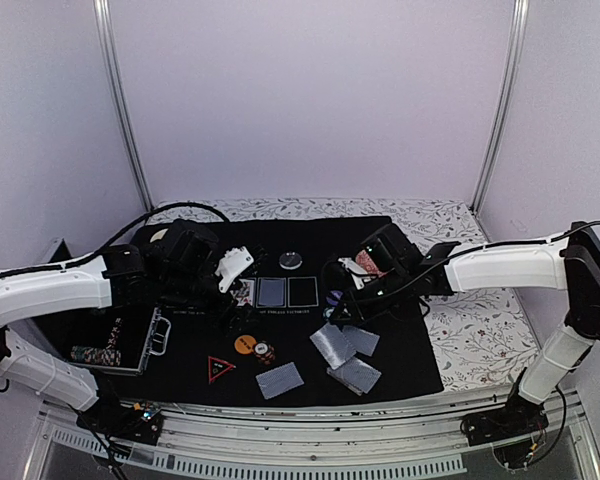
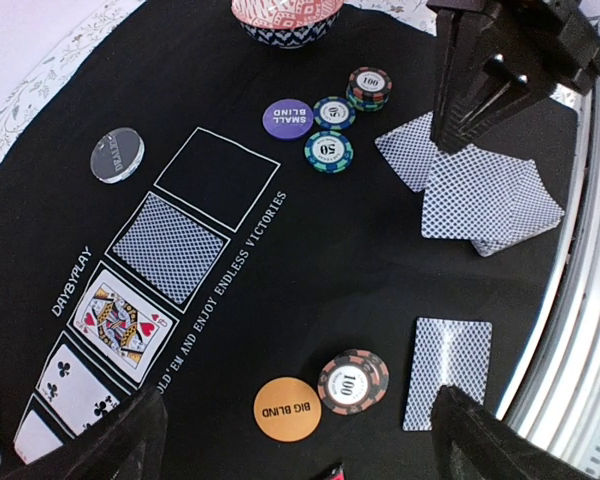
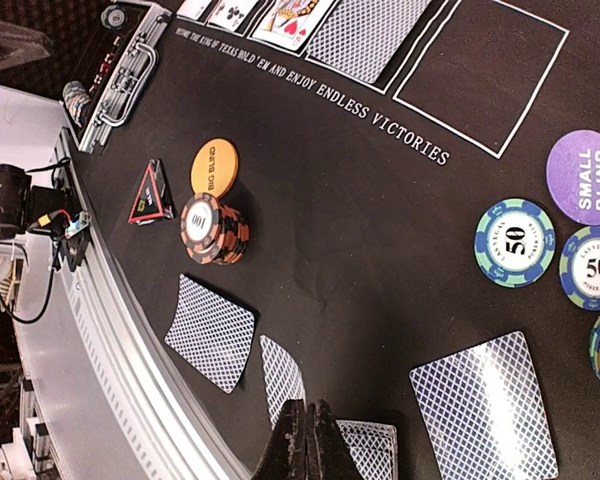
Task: Distribute texas hold em gaming equipment
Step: Place the poker card in the community card area.
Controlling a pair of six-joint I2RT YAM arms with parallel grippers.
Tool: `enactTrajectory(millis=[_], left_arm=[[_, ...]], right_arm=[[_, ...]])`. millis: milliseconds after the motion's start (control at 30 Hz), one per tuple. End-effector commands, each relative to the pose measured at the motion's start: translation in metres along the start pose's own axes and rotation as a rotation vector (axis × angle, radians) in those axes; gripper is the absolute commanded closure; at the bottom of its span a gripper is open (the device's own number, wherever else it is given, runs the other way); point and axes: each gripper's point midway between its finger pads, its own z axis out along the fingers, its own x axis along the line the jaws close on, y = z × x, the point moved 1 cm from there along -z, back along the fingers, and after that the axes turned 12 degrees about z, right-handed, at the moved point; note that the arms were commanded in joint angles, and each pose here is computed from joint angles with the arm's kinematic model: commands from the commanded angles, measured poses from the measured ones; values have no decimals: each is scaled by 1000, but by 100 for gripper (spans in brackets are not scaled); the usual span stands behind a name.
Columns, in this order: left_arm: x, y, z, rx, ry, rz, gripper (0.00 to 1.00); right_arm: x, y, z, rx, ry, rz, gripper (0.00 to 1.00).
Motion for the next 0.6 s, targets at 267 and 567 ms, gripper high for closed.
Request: enactTrajectory(millis=[267,567], left_arm=[[11,-3,-4,1,40,-12,6],[13,-5,-7,-1,54,-13,5]], right_arm=[[23,100,-26,-339,-31,77,98],[5,168,13,-427,-66,127,98]])
